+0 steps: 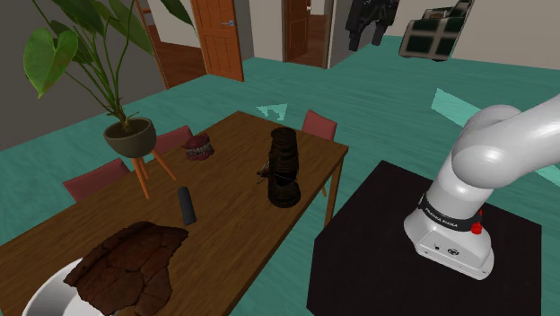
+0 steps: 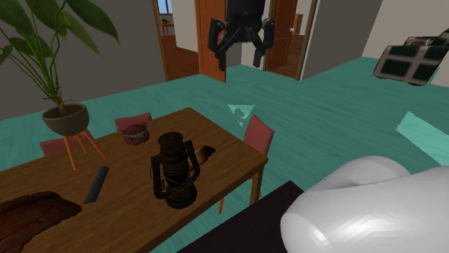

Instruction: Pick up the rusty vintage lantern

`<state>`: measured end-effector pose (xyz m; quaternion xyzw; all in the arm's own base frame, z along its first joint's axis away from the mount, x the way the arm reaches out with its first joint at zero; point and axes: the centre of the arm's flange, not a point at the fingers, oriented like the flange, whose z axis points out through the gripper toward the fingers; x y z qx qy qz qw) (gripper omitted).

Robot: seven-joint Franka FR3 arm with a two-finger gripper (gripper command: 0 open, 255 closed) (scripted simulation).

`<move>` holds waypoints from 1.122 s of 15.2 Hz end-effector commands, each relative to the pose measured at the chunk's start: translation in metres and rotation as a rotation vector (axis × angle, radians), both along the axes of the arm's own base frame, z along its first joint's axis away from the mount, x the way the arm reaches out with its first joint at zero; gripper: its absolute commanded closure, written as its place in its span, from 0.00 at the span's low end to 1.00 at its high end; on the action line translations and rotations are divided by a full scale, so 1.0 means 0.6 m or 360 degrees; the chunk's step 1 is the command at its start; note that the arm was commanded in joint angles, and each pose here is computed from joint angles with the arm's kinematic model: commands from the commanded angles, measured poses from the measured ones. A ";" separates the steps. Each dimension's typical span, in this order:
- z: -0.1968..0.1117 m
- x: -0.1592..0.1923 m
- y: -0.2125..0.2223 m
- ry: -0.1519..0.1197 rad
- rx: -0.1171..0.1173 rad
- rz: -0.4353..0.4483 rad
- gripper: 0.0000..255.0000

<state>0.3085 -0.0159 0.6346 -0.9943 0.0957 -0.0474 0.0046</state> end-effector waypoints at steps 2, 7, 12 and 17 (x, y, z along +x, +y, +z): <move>-0.011 0.019 0.012 0.0028 0.0000 -0.0010 0.00; -0.073 0.112 0.071 0.0170 -0.0001 -0.0060 0.00; -0.142 0.200 0.126 0.0312 -0.0001 -0.0110 0.00; -0.219 0.284 0.179 0.0454 -0.0002 -0.0160 0.00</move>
